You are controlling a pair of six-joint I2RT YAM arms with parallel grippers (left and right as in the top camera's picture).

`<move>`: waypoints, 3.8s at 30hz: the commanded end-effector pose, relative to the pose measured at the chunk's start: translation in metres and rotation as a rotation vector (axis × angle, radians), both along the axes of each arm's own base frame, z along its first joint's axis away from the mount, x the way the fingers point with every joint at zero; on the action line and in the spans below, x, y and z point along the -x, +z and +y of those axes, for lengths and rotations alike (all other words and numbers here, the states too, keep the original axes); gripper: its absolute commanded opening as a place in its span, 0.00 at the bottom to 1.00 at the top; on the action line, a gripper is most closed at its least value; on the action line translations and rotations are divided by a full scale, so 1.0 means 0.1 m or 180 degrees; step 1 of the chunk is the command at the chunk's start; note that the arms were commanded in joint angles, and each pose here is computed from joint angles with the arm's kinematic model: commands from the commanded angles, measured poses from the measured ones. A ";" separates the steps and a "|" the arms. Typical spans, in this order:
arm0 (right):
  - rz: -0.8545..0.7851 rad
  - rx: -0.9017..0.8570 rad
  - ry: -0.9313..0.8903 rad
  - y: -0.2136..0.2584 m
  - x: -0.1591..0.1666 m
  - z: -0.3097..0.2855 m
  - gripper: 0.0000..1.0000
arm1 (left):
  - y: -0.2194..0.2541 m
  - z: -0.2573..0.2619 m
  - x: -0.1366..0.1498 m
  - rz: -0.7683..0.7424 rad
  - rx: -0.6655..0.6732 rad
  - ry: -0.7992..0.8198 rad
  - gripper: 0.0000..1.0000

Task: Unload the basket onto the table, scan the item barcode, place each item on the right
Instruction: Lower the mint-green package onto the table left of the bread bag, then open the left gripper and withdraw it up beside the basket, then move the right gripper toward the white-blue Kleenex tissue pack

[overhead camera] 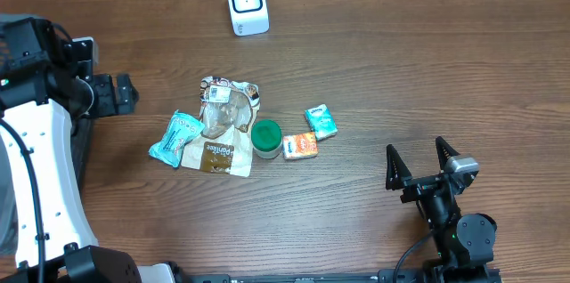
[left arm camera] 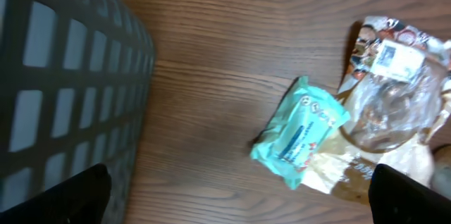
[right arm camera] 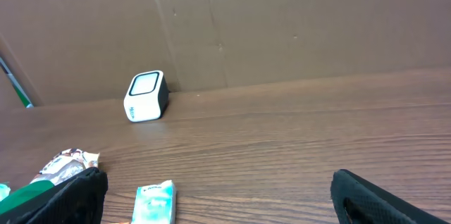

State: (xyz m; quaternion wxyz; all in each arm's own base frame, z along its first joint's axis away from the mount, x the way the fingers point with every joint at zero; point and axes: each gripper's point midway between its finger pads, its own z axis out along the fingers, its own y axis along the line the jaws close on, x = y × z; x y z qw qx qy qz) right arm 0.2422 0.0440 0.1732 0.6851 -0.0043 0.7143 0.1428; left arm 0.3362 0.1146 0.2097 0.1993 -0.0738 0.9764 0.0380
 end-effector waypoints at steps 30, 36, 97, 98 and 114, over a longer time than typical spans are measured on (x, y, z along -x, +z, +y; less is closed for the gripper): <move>-0.0012 0.0004 -0.0014 -0.02 0.00 0.00 1.00 | 0.18 0.21 -0.09 -0.0258 -0.0140 -0.0156 0.98; -0.0012 0.0004 -0.0014 -0.02 0.00 0.00 1.00 | 0.21 -0.13 -0.21 -0.0411 0.0171 -0.0458 0.99; -0.0071 -0.0192 0.0478 0.41 0.14 0.24 1.00 | 0.22 -0.48 -0.32 -0.0453 0.0236 -0.0745 1.00; -0.0024 -0.0190 0.0505 0.46 0.15 0.26 1.00 | 0.22 -0.48 -0.32 -0.0453 0.0236 -0.0745 1.00; 0.1992 0.0083 0.1120 0.99 -0.35 0.61 1.00 | 0.22 -0.48 -0.32 -0.0453 0.0236 -0.0745 0.99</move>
